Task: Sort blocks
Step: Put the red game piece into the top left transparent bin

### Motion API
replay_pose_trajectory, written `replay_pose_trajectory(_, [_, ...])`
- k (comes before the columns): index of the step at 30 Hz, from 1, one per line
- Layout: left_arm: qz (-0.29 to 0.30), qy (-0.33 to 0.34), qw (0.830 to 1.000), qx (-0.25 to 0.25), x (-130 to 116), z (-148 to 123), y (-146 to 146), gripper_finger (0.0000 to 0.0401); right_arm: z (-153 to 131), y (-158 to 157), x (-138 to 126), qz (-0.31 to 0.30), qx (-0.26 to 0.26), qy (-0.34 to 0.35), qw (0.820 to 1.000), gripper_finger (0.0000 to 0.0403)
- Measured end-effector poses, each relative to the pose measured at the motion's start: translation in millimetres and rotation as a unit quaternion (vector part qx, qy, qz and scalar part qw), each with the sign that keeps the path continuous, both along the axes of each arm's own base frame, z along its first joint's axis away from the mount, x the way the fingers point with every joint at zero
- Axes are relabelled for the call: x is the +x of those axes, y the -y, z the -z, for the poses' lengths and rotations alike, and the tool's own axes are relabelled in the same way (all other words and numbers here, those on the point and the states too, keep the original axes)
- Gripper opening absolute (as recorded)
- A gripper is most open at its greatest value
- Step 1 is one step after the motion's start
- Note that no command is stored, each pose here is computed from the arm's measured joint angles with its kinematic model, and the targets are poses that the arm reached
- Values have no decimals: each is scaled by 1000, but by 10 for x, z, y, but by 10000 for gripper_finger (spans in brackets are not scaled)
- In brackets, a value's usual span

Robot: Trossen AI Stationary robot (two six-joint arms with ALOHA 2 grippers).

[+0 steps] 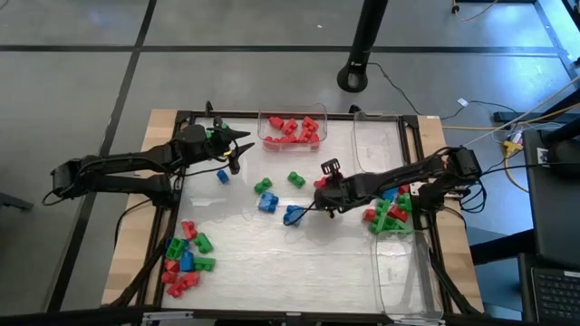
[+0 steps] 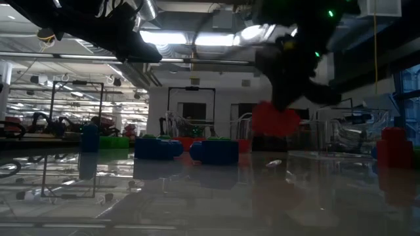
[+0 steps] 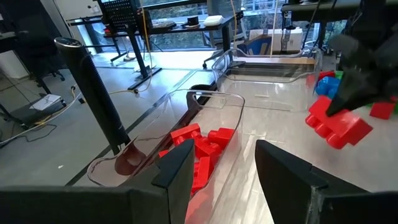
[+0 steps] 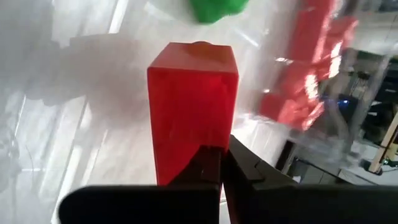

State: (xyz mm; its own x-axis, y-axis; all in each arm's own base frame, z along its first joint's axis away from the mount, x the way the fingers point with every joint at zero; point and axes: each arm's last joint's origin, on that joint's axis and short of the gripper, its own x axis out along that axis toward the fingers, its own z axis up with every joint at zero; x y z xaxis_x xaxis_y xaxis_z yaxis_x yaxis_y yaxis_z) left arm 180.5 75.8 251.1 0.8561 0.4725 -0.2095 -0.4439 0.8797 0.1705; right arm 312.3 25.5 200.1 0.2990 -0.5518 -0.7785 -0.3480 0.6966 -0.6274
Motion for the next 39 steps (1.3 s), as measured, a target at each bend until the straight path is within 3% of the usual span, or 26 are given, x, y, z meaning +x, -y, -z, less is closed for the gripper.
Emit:
replay_pose_trajectory(9, [0,0,1000,0,0,0,0,159,-546,389,268,-12,-44,64,997,1])
replay_pose_trajectory(15, [0,0,1000,0,0,0,0,159,-767,826,418,-14,-89,132,987,2])
replay_pose_trajectory(19, [0,0,1000,0,0,0,0,159,-845,1146,464,-17,-81,193,978,11])
replay_pose_trajectory(24, [0,0,1000,0,0,0,0,159,-852,1466,504,-22,-55,254,965,16])
replay_pose_trajectory(39, [1,-2,1000,4,0,1,0,159,-628,1810,548,14,-42,264,964,19])
